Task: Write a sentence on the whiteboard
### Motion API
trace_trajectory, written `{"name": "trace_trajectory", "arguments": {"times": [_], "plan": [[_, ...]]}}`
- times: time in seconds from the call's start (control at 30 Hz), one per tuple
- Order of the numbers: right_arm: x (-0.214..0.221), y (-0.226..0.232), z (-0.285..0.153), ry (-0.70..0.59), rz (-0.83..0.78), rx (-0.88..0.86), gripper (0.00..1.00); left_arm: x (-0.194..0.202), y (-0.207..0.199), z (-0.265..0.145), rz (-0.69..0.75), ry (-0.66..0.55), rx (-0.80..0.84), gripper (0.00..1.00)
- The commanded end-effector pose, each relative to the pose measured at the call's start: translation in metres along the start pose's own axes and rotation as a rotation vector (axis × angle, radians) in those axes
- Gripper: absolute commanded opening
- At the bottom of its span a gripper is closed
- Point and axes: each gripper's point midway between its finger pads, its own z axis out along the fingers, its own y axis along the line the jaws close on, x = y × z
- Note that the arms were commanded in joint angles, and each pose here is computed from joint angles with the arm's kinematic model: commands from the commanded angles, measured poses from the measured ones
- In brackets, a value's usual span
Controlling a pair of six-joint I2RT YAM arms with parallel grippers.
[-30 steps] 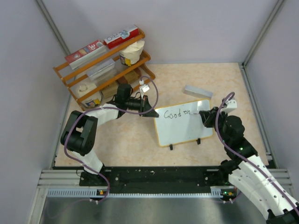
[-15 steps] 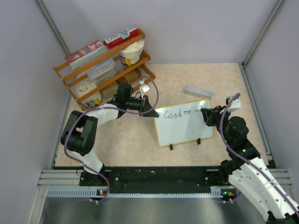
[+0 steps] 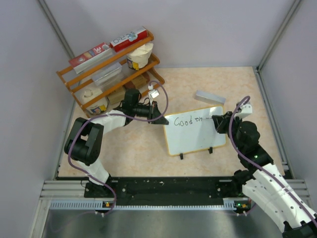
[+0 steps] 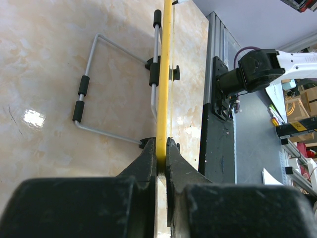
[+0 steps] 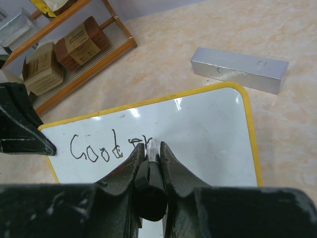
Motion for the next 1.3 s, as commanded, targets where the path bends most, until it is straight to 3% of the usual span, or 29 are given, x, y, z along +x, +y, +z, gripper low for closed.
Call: {"name": "trace_trajectory", "arguments": {"times": [0.0,0.77,1.27], "plan": [[-0.012,0.0,0.003,-0.048,-0.001,0.001,0.0,0.029,0.0,0.012,0.019,0.076,0.03,0.0],[0.006,-0.012,0.0,0.0,-0.003,0.042,0.0,0.03,0.0,0.013,0.017,0.079,0.031,0.0],[-0.021,-0.015,-0.001,-0.083,0.027,0.082,0.0,0.03,0.0,0.013,0.017,0.079,0.031,0.0]]}}
